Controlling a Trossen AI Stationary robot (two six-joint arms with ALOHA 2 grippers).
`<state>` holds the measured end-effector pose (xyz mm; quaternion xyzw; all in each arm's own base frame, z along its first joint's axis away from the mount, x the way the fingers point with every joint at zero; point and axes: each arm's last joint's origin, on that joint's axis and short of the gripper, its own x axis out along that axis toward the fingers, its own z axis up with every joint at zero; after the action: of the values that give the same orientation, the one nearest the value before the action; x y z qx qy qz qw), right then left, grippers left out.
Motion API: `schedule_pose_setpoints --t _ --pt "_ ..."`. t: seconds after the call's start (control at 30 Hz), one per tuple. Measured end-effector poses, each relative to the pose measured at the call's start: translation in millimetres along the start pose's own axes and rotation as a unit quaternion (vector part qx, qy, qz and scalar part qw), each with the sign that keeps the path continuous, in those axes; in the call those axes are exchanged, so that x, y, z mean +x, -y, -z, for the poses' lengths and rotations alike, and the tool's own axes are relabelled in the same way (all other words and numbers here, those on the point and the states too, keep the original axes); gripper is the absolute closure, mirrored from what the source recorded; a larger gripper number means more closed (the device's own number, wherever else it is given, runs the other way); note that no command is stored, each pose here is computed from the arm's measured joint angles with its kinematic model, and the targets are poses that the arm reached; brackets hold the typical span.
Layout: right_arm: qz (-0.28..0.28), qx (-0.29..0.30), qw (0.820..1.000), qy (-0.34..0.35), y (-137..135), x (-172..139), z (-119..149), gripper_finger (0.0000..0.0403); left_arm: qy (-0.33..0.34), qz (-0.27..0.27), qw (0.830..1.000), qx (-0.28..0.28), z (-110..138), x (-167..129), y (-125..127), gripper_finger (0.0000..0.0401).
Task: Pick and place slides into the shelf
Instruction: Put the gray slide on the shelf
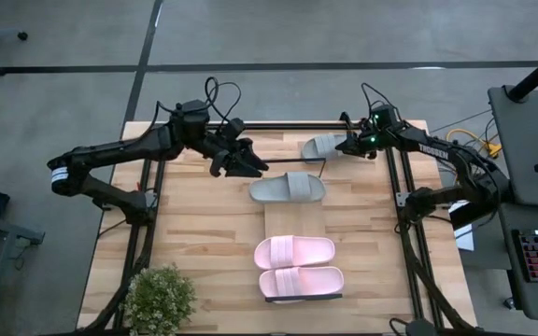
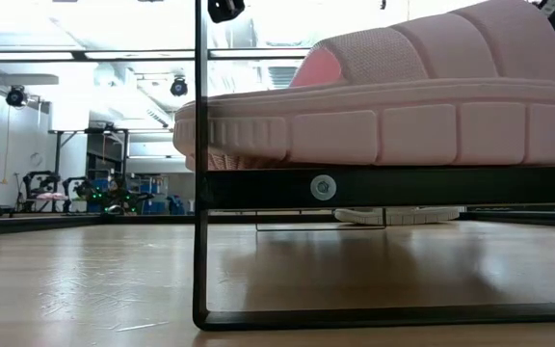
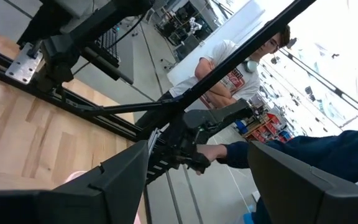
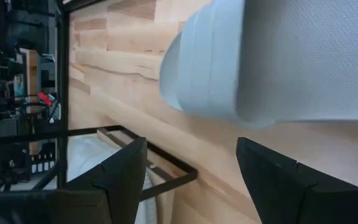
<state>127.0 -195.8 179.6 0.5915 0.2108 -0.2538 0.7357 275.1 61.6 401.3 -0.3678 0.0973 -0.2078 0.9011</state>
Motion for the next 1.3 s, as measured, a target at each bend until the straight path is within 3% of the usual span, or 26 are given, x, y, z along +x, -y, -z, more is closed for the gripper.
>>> schedule_pose_setpoints --t 0.37,0.8,1.3 --pt "0.008 -0.019 1.000 -0.018 11 18 -12 0.0163 0.005 -0.003 1.000 -0.009 2 3 3 0.0141" --pt "0.003 -0.038 0.999 -0.008 1 24 -36 0.0163 0.005 -0.004 1.000 -0.009 3 4 3 0.0141" --pt "0.018 -0.016 0.999 -0.028 12 33 -29 0.0168 0.020 0.011 1.000 0.010 -6 2 14 0.0141"
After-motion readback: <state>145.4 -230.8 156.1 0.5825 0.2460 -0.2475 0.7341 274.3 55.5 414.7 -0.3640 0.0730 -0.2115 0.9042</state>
